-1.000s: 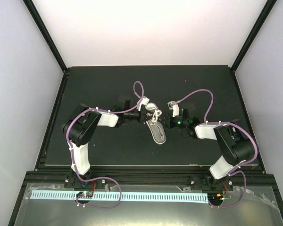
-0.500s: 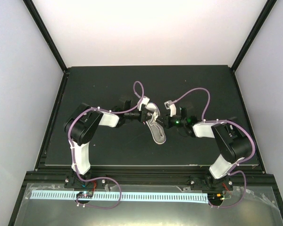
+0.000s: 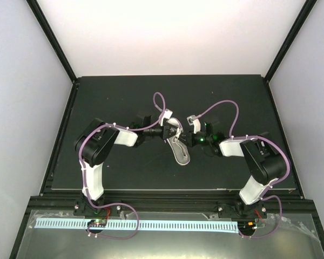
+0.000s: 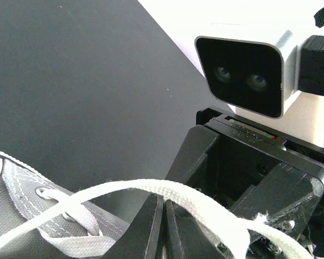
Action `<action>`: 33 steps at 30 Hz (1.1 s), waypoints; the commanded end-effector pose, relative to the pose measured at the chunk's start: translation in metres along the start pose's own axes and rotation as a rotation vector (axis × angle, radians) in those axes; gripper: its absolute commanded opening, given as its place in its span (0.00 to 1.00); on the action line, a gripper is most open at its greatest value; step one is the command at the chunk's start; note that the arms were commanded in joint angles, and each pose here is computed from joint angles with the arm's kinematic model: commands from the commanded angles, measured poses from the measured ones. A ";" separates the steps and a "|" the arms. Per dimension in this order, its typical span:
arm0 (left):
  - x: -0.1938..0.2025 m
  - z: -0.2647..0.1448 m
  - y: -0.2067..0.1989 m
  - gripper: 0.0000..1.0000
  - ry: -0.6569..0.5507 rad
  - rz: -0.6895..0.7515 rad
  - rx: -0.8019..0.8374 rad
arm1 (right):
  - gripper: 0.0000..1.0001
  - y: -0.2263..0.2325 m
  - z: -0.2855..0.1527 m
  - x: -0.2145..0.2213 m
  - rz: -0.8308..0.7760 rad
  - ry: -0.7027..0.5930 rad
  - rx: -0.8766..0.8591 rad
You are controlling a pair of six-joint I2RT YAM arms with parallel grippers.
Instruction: Tie the shoes
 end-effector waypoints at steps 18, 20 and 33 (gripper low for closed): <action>-0.004 -0.041 0.012 0.38 -0.020 0.058 -0.145 | 0.02 -0.005 -0.026 -0.021 -0.038 -0.138 0.158; 0.001 -0.050 0.017 0.42 -0.003 0.068 -0.192 | 0.02 -0.006 -0.026 -0.019 -0.034 -0.131 0.164; 0.015 -0.079 0.075 0.39 0.105 0.054 -0.555 | 0.02 -0.006 -0.025 -0.016 -0.019 -0.132 0.158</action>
Point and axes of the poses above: each gripper's point midway between its finger pads, its own z axis out along the fingers, its own y axis along the line the jaws close on, x = y × z, the point moved 1 cm from there along -z, back along the fingers, and after that the axes turned 3 degrees about -z, right-handed, at the moved point
